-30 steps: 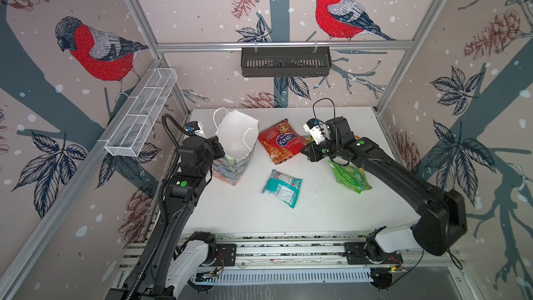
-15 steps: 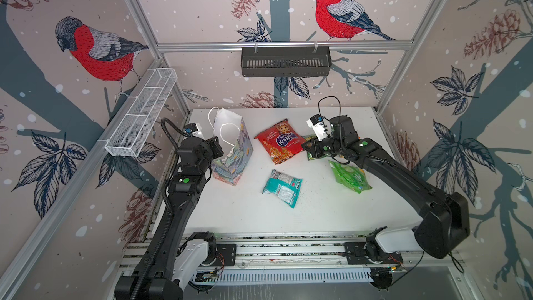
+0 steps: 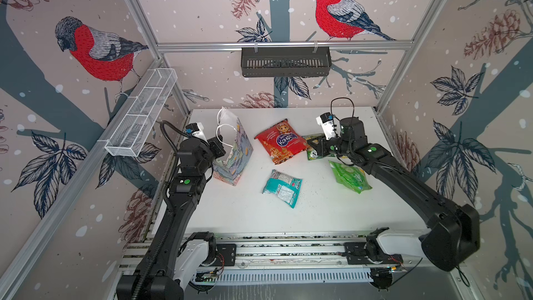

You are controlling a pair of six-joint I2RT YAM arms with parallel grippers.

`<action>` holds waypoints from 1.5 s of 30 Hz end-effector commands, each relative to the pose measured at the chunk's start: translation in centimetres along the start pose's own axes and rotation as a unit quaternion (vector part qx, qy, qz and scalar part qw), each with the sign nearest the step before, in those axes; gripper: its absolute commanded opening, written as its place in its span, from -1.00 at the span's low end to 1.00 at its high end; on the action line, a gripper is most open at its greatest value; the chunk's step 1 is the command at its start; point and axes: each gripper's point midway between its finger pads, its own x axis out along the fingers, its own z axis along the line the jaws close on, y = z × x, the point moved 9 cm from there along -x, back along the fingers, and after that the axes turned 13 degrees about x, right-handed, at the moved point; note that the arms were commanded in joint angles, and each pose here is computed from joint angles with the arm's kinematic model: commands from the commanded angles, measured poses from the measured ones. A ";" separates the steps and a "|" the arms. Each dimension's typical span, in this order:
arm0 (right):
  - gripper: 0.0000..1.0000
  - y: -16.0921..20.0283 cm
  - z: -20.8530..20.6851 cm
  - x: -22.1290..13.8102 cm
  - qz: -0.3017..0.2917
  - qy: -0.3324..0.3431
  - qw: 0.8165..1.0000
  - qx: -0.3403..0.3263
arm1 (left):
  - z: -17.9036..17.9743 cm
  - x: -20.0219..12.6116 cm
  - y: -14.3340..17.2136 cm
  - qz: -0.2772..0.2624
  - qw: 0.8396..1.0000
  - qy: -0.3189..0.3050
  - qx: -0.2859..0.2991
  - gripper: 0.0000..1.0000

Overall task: Take the snacks out of the paper bag
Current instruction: Place the paper bag at the middle-left of the table.

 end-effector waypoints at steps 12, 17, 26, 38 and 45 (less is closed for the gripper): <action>-0.76 -0.7 0.6 -0.5 -0.031 -0.014 0.999 -0.008 | -1.9 1.0 -2.5 -0.066 0.988 0.122 -0.061 -0.96; -0.76 -0.8 0.6 -0.5 -0.033 -0.013 0.999 -0.008 | -1.5 1.7 -1.9 -0.070 0.980 0.156 -0.098 -1.00; -0.76 -1.0 0.5 -0.4 -0.034 -0.012 0.999 -0.009 | -2.1 1.6 -2.4 -0.077 0.971 0.198 -0.109 -1.00; -0.69 -1.5 0.5 -0.9 -0.042 0.000 0.999 -0.013 | -1.2 -1.9 -3.3 -0.060 0.998 0.026 0.018 -0.76; -0.63 -2.0 -0.1 -1.7 -0.057 0.008 0.998 -0.009 | -1.8 -5.3 -5.4 -0.125 0.990 -0.015 0.056 -0.68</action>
